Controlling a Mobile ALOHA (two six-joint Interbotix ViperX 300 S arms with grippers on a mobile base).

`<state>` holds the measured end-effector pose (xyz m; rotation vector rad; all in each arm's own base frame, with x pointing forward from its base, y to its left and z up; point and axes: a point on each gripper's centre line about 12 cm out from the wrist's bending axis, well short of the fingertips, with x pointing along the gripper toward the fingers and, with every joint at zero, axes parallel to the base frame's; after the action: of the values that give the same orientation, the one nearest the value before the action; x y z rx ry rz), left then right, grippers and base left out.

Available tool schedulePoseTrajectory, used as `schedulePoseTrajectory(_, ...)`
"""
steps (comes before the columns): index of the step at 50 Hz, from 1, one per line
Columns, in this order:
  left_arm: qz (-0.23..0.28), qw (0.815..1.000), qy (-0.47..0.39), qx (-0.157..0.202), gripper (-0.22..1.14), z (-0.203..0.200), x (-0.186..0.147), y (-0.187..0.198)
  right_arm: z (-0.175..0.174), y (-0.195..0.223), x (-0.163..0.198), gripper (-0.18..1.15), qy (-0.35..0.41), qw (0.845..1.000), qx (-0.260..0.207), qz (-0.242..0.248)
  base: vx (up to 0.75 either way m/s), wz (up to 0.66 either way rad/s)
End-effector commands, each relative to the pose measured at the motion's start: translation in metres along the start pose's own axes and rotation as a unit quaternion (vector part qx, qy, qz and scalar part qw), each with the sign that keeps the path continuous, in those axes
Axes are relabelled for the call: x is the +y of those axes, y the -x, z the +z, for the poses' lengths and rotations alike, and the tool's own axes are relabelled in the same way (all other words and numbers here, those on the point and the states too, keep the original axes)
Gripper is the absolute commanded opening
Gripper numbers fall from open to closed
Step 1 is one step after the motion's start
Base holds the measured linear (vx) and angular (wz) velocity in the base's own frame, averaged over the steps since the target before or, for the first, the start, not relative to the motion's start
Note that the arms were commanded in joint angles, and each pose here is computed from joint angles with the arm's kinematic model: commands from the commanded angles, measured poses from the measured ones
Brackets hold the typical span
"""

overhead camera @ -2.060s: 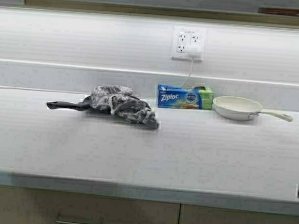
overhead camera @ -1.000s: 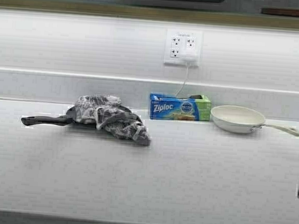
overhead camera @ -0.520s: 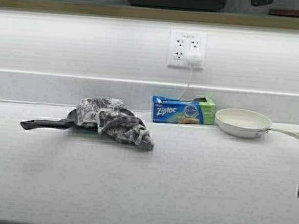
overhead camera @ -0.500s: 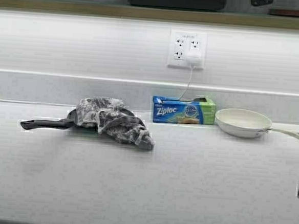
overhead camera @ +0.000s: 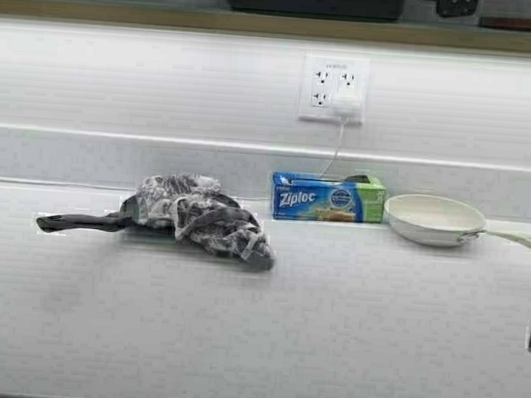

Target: Open the cabinet, put the pot inside, then close it

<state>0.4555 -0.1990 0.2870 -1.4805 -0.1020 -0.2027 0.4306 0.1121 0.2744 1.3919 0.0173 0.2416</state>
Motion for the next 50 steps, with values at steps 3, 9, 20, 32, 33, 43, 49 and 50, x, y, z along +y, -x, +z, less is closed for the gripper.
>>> schedulePoseTrajectory(3, -0.021, 1.0, 0.018, 0.007, 1.0, -0.011, -0.018, 0.012, 0.004, 0.007, 0.012, 1.04, 0.003, 1.0, -0.005, 0.015, 0.0, 0.0)
schedulePoseTrajectory(9, -0.016, 1.0, 0.016, -0.002, 1.0, -0.002, -0.014, 0.02, 0.009, 0.013, 0.006, 1.04, 0.008, 1.0, -0.009, 0.007, 0.0, 0.0)
schedulePoseTrajectory(20, -0.009, 1.0, 0.008, -0.021, 1.0, 0.013, -0.005, 0.036, 0.017, 0.026, 0.004, 1.04, 0.02, 0.999, -0.022, 0.014, 0.0, 0.0)
schedulePoseTrajectory(32, -0.011, 1.0, -0.004, -0.02, 1.0, 0.023, -0.007, 0.063, 0.02, 0.051, 0.012, 1.03, 0.025, 0.999, -0.023, 0.028, 0.0, 0.0)
schedulePoseTrajectory(33, -0.012, 1.0, -0.008, -0.015, 1.0, 0.023, -0.008, 0.069, 0.021, 0.055, 0.013, 1.03, 0.025, 0.999, -0.024, 0.03, -0.01, 0.0)
schedulePoseTrajectory(43, -0.031, 0.999, -0.04, 0.0, 0.51, 0.032, -0.025, 0.11, 0.018, 0.091, 0.034, 0.71, 0.056, 0.997, -0.003, 0.055, -0.01, 0.0)
schedulePoseTrajectory(49, -0.047, 0.995, -0.088, 0.016, -0.11, 0.033, -0.038, 0.126, 0.012, 0.107, 0.056, 0.15, 0.117, 0.989, 0.018, 0.09, -0.03, -0.01)
schedulePoseTrajectory(50, -0.049, 0.994, -0.097, 0.017, -0.14, 0.033, -0.04, 0.128, 0.011, 0.109, 0.06, 0.07, 0.129, 0.987, 0.022, 0.097, -0.05, -0.01)
